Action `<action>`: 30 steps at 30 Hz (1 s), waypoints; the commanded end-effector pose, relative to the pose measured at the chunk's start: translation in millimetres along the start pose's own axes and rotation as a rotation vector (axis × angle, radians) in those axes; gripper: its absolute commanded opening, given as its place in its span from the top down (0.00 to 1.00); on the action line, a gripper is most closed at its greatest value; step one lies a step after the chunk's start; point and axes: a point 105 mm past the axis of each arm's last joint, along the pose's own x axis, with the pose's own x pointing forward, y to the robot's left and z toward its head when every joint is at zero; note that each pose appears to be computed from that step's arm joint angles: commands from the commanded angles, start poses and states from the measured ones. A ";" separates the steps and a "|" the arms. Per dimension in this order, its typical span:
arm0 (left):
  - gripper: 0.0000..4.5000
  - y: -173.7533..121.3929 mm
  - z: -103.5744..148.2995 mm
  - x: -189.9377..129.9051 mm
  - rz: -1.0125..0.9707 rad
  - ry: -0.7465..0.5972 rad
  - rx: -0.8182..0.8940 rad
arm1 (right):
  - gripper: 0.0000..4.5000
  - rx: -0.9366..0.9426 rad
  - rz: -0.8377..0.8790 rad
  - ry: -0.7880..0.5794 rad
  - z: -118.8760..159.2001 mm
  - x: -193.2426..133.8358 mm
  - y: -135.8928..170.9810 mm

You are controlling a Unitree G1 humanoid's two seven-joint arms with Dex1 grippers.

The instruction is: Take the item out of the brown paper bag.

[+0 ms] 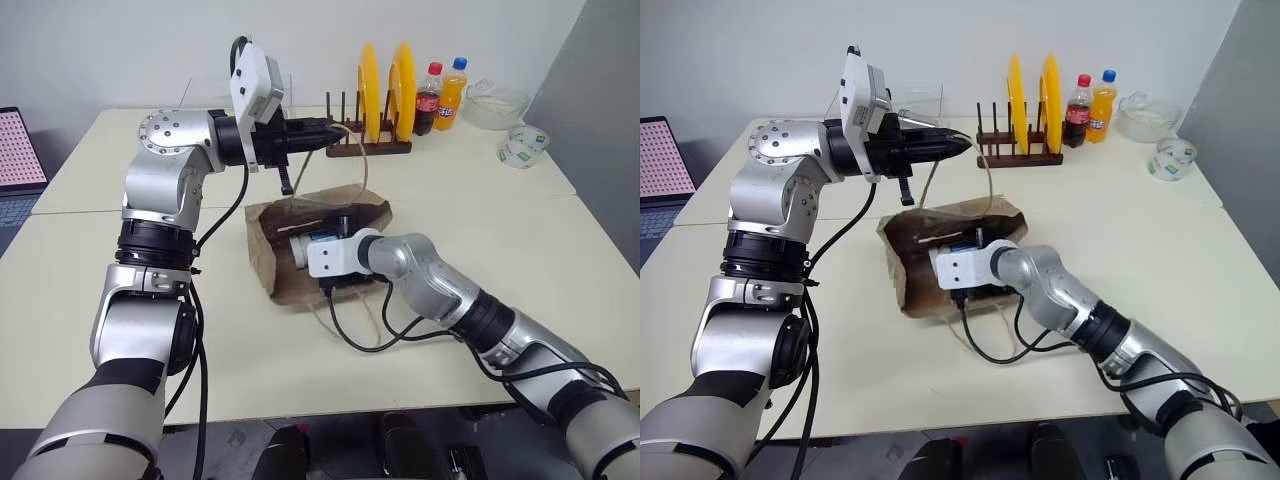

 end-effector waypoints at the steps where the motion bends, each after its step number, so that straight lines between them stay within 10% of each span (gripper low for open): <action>1: 1.00 5.7 23.5 -2.7 0.014 -0.060 0.055 | 0.00 -0.065 -0.021 0.003 3.8 5.1 -7.3; 5: 1.00 5.5 22.8 -2.7 0.012 -0.059 0.055 | 0.00 -0.069 -0.002 0.012 1.2 13.2 -4.3; 11: 1.00 7.7 16.0 -7.4 0.029 -0.034 0.058 | 0.32 -0.031 -0.005 -0.024 2.9 10.0 -5.8; 30: 1.00 32.0 -11.2 -16.4 0.168 0.085 0.142 | 0.33 0.230 -0.034 -0.487 48.0 -77.5 -51.4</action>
